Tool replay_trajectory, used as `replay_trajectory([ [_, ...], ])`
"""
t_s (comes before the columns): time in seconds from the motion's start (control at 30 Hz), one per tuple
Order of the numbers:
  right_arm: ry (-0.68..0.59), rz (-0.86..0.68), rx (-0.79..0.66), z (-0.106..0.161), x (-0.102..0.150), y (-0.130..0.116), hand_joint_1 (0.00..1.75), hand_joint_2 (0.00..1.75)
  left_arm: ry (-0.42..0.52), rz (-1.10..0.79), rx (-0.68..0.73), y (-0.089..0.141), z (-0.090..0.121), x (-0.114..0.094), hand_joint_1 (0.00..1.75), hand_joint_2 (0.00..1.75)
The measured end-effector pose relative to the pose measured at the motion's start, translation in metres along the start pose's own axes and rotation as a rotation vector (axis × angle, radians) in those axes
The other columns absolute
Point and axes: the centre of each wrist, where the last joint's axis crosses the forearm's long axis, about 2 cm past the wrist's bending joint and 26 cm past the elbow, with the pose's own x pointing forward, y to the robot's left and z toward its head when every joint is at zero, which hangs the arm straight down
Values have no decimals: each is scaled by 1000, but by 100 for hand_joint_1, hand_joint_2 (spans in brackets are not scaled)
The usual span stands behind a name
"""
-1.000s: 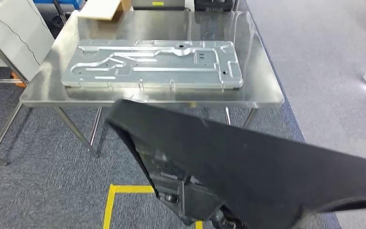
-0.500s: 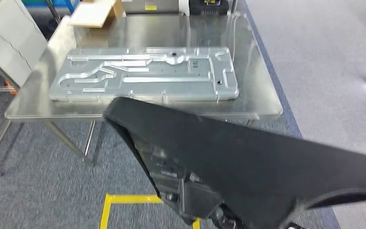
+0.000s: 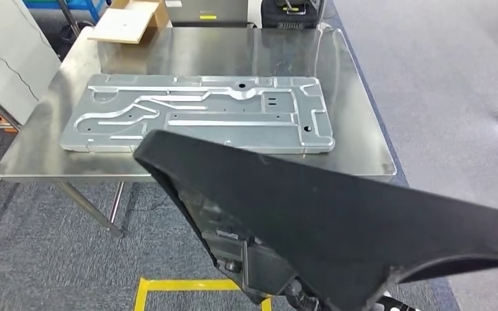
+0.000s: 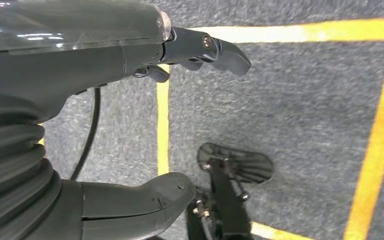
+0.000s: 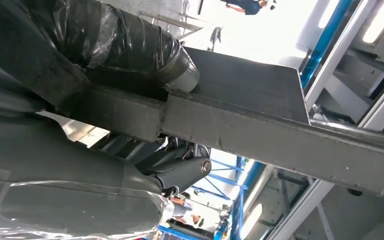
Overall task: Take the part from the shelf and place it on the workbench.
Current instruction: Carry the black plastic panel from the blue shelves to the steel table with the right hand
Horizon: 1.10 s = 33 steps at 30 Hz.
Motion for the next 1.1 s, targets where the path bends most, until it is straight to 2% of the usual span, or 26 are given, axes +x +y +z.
replay_trajectory([
  [0.73,-13,25,2,-4,2,-7,169,175,-14,-2,-14,-4,-1,2,0,175],
  [1.1,-113,157,11,-42,22,-52,169,175,-18,-17,-38,-7,-2,5,0,175],
])
